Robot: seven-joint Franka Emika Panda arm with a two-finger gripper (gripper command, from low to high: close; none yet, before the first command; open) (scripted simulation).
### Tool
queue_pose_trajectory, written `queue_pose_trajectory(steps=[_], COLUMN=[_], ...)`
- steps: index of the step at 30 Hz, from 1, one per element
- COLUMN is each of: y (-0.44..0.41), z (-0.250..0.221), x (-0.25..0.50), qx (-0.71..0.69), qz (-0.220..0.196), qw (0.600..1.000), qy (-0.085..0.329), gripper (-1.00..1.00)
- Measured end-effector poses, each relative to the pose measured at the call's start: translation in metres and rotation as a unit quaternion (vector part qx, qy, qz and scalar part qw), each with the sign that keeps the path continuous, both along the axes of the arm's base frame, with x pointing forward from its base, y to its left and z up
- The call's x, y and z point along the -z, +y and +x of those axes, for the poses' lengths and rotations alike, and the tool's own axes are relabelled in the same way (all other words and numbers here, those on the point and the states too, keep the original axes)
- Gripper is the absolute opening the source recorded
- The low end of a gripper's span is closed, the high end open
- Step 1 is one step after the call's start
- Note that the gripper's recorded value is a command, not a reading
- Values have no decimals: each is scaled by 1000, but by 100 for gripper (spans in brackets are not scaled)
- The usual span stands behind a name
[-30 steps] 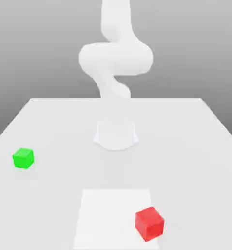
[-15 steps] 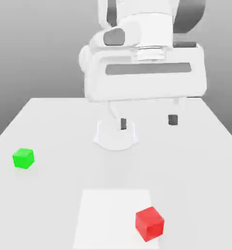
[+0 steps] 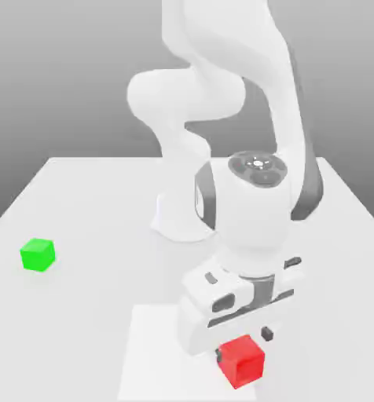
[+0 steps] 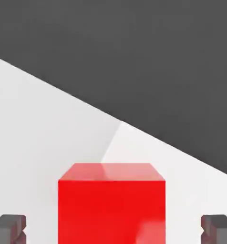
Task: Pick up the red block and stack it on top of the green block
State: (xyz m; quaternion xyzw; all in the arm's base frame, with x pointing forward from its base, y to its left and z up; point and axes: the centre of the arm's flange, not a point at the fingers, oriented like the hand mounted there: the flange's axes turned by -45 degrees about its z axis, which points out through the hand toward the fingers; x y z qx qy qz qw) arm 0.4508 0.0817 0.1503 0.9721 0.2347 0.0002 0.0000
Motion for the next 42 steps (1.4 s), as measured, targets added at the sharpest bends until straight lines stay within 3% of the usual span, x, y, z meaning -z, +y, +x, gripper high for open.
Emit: queue_pose_trajectory(steps=[6, 11, 16, 21, 31, 42], y=[0, -2, -128, -303, -406, -409], z=[0, 0, -14, -100, -286, -296], x=[2, -51, -75, -92, -95, -35], qx=[0, 1, 116, 306, 509, 519], qz=[0, 0, -19, -30, -2, 2], qw=[1000, 1000, 993, 952, 861, 855], qy=[0, 0, -4, -2, 0, -1], gripper=[-100, -100, -100, -100, -100, -100])
